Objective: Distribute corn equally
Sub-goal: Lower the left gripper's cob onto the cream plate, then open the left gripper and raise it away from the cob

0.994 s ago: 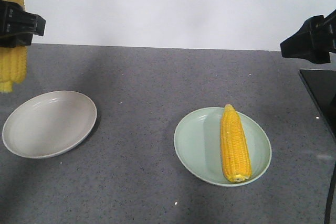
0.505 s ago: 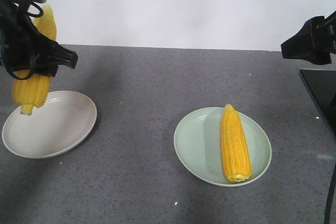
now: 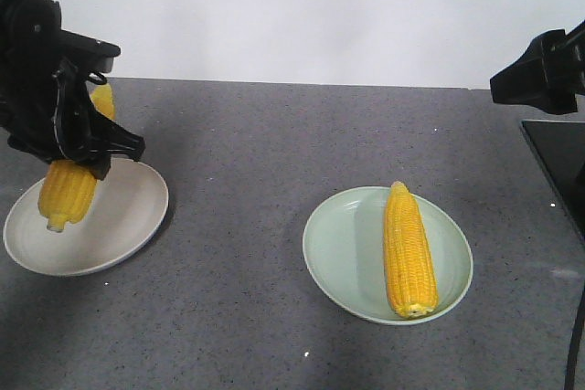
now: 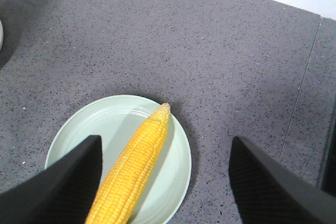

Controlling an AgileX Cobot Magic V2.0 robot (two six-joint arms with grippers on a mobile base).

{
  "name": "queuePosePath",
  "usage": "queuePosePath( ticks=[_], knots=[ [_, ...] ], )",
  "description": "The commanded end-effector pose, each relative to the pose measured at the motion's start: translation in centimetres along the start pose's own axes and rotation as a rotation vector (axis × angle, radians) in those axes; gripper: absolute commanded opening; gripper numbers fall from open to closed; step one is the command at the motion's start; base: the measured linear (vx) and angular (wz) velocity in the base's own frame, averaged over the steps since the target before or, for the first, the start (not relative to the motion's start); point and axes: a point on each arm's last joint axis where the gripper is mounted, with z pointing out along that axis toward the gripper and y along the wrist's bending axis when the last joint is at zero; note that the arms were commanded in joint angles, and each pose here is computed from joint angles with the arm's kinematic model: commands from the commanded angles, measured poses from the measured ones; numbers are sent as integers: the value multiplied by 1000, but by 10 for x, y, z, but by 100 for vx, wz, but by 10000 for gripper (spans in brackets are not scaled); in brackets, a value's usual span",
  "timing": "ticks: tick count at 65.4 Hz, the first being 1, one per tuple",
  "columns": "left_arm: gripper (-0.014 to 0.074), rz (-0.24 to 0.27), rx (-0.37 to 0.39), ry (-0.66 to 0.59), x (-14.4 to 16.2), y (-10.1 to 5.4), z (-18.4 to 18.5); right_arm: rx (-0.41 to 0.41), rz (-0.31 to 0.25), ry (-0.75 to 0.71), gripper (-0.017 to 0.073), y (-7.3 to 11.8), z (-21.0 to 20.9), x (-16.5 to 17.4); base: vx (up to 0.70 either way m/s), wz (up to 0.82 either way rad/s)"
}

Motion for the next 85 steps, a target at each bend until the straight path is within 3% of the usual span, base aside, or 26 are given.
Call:
queuePosePath(
  ticks=[1, 15, 26, 61, 69, 85],
  knots=[
    [35, -4, -2, -29, -2, 4, -9, 18, -5, -88, 489, 1, -12, -8, 0, 0],
    [57, 8, 0, 21, -6, 4, 11, 18, -5, -88, 489, 1, -12, -8, 0, 0],
    [134, 4, -1, 39, -8, 5, 18, 18, -5, -87, 489, 1, -12, -8, 0, 0],
    [643, 20, 14, 59, -9, 5, 26, 19, -6, -87, 489, 1, -12, -8, 0, 0],
    [678, 20, 14, 59, -9, 5, 26, 18, -6, -86, 489, 1, -12, -8, 0, 0],
    [662, 25, 15, 38, -8, 6, 20, 17, -6, -83, 489, 1, -12, -7, 0, 0]
  ],
)
